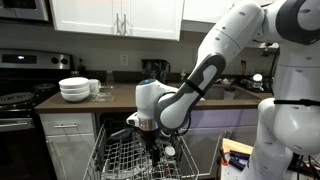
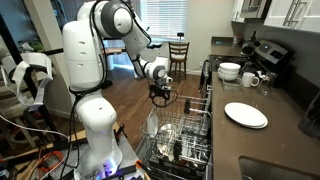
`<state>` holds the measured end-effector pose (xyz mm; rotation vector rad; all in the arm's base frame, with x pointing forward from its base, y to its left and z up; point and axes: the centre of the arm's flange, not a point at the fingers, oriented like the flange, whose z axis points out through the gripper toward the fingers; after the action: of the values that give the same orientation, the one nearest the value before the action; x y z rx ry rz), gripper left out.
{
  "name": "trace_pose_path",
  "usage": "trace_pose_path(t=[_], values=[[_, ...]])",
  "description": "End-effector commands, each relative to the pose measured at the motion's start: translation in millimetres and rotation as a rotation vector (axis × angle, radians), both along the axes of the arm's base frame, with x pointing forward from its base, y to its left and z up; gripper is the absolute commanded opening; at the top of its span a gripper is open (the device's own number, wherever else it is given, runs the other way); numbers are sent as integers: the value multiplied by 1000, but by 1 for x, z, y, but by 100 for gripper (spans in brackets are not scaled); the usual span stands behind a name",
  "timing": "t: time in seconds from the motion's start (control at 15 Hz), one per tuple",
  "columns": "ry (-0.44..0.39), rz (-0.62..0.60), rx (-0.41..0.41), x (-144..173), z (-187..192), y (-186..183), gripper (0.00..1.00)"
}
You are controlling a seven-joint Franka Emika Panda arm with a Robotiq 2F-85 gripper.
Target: Take the two plates out of the dishwasher and stack them on the plate on the counter
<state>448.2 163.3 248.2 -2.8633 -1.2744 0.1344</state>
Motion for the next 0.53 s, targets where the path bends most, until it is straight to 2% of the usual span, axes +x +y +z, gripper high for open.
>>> trace_pose_path(t=[0.0, 0.47], values=[[-2, -28, 20, 4, -24, 7, 100], [63, -67, 29, -2, -63, 3, 100]])
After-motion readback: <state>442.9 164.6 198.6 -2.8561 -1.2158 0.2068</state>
